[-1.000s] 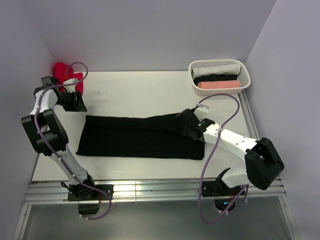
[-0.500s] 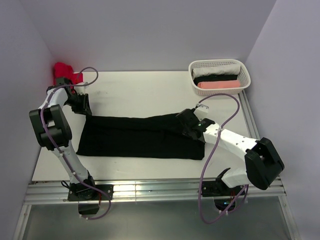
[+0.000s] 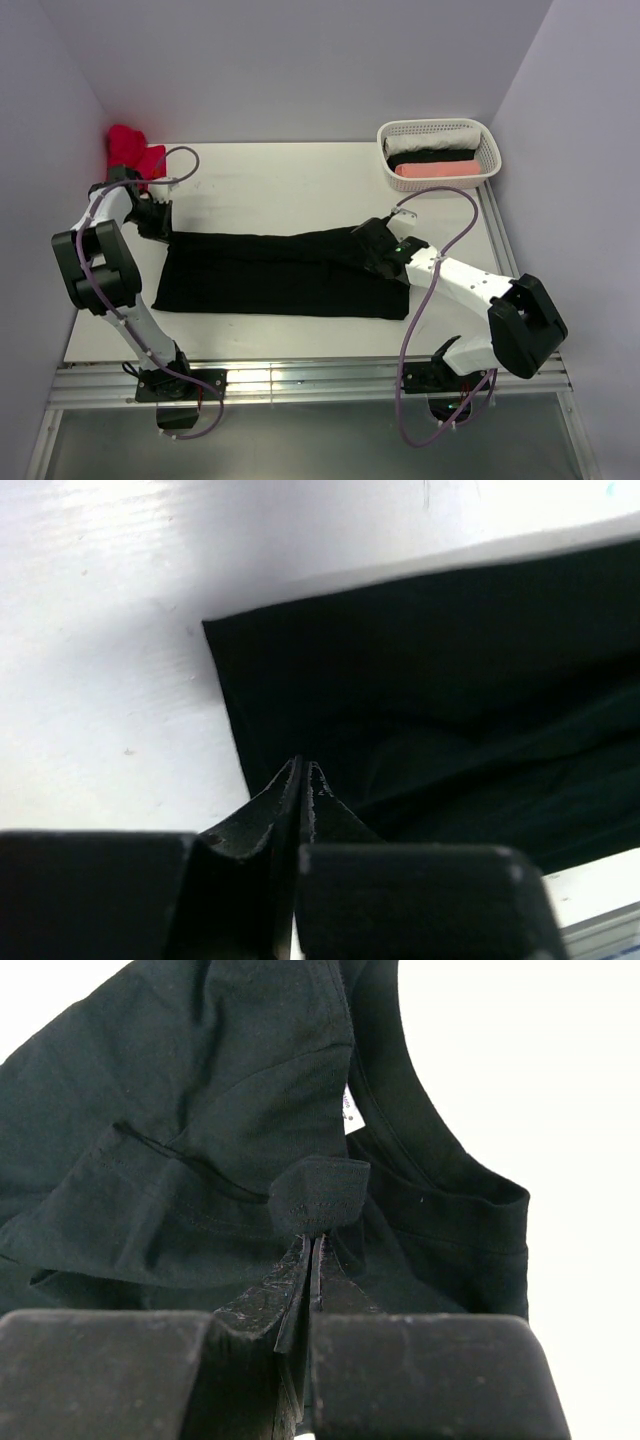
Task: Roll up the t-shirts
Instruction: Fold the tshirt
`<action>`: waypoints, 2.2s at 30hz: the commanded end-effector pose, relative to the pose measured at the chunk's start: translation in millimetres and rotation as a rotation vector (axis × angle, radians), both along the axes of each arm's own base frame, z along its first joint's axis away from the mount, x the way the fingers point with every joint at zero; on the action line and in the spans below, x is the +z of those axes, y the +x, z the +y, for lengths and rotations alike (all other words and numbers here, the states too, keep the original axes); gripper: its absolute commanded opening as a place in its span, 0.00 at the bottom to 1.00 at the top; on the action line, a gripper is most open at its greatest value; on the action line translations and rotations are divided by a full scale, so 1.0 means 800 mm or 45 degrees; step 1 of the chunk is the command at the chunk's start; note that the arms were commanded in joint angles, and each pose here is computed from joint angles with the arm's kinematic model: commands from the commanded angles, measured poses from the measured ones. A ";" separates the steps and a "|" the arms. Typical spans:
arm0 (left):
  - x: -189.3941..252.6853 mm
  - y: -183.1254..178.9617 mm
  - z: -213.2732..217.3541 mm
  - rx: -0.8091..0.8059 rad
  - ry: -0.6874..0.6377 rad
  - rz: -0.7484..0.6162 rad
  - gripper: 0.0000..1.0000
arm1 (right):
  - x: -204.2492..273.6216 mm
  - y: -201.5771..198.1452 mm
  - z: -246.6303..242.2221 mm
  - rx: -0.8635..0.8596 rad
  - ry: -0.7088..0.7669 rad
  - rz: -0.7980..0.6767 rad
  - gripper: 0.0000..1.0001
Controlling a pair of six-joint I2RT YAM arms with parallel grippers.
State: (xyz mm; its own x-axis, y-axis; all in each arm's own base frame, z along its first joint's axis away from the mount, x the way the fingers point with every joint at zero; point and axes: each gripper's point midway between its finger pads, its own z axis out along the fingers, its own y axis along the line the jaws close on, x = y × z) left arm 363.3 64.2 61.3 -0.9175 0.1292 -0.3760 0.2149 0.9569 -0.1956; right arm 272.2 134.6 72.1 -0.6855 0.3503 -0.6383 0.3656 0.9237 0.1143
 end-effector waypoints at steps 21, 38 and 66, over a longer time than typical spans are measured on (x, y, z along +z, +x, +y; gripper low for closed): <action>-0.003 -0.041 0.017 -0.129 0.060 -0.096 0.00 | -0.008 0.004 0.003 -0.038 -0.001 -0.006 0.00; -0.006 -0.043 0.029 -0.110 0.121 -0.119 0.01 | 0.068 0.029 0.002 -0.002 0.075 -0.111 0.52; 0.056 -0.015 0.036 -0.073 0.097 -0.231 0.38 | -0.030 0.017 -0.011 -0.017 -0.003 0.111 0.33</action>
